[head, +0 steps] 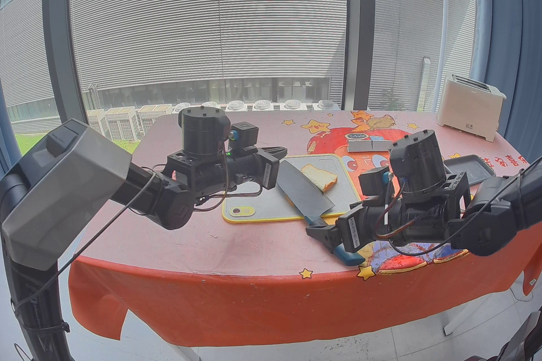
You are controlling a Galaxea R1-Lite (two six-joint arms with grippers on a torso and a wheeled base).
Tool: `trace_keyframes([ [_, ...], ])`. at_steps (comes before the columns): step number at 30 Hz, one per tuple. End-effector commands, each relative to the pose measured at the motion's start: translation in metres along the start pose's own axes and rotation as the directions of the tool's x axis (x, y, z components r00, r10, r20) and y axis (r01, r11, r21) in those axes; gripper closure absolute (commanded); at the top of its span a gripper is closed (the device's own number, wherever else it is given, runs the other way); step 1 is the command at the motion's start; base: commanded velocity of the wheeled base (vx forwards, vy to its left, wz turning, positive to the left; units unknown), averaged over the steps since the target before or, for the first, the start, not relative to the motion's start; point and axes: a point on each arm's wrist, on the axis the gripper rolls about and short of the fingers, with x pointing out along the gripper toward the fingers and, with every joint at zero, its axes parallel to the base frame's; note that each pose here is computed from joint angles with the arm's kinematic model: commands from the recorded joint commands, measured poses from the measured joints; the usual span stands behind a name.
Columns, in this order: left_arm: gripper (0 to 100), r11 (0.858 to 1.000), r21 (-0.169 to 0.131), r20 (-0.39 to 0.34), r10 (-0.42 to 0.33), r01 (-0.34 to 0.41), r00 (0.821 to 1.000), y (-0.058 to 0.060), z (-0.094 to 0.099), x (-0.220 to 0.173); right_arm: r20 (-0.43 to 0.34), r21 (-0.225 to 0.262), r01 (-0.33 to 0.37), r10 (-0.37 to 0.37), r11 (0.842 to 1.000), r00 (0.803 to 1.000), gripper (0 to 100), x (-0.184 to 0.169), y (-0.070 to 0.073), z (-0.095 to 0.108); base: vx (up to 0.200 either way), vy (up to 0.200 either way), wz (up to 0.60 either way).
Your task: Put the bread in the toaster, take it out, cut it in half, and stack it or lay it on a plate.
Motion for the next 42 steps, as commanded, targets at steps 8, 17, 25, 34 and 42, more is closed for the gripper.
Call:
trace_keyframes([
  [8, 100, 0.999, -0.001, 0.019, 0.051, -0.051, 0.999, 0.012, 0.014, -0.035, -0.084, -0.028, 0.007, -0.009, 1.0, 0.996, 0, 0.023, 0.011, -0.019, 0.0, 0.0, 0.0],
  [17, 100, 0.999, 0.001, 0.021, 0.05, -0.05, 0.999, 0.012, 0.015, -0.035, -0.073, -0.023, 0.0, -0.002, 1.0, 0.997, 100, 0.018, 0.013, -0.017, 0.0, 0.0, 0.0],
  [25, 100, 0.998, 0.002, 0.046, 0.056, -0.056, 0.997, 0.012, 0.025, -0.042, -0.021, -0.022, -0.019, 0.018, 1.0, 1.0, 100, 0.007, 0.014, -0.006, 0.0, 0.0, 0.0],
  [34, 100, 0.997, 0.0, 0.063, 0.072, -0.072, 0.995, 0.008, 0.039, -0.07, 0.149, -0.001, -0.031, 0.031, 1.0, 0.988, 100, -0.003, 0.011, 0.011, 0.0, 0.0, 0.0],
  [42, 100, 0.978, -0.187, 0.01, 0.095, -0.091, 0.995, -0.002, 0.028, -0.085, 0.176, 0.017, -0.03, 0.026, 0.999, 0.984, 100, -0.006, 0.008, 0.015, 0.0, 0.0, 0.0],
])
